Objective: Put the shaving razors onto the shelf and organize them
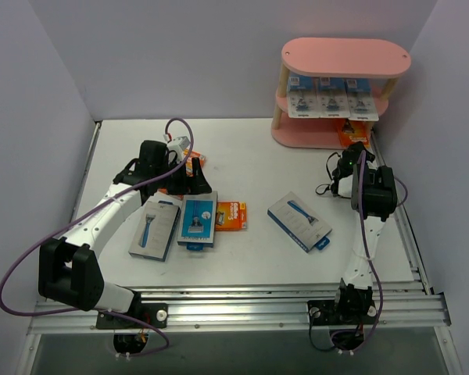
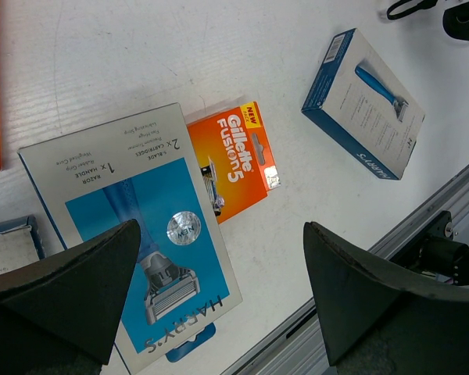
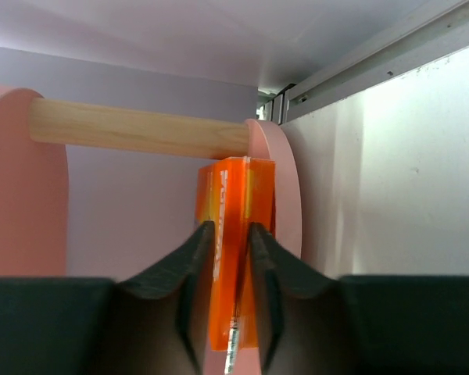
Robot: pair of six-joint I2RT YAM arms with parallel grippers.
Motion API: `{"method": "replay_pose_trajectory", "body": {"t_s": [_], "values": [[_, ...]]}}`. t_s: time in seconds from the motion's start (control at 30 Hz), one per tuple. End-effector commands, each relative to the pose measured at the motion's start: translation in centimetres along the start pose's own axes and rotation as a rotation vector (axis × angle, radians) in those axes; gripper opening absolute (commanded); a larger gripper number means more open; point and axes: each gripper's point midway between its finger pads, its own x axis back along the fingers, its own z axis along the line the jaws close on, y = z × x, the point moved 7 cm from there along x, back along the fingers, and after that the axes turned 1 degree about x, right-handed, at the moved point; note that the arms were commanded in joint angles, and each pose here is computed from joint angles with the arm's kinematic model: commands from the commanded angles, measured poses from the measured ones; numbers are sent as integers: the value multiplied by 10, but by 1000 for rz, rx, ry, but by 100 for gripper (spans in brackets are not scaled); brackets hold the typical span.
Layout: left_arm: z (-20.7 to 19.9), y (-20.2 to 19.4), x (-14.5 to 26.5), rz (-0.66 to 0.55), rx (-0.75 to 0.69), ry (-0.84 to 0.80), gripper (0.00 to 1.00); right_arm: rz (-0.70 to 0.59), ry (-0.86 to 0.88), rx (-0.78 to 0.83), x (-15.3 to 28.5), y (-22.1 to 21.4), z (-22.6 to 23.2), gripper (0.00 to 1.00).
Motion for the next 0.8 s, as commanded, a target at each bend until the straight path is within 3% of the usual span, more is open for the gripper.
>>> {"method": "replay_pose_trajectory", "body": {"t_s": [0.0,0.2,0.67,0.77], "values": [[-10,14,2,-54,-35,-38,94,-59,203,-184,-3,11,54,24],[-10,14,3,-56,-38,-37,94,-36,188,-181,-2,9,48,44],[-14,15,8,-76,-51,-33,94,23,202,-123,13,14,50,71],[-14,16,10,-81,-55,-32,94,41,198,-112,18,18,53,72]]}}
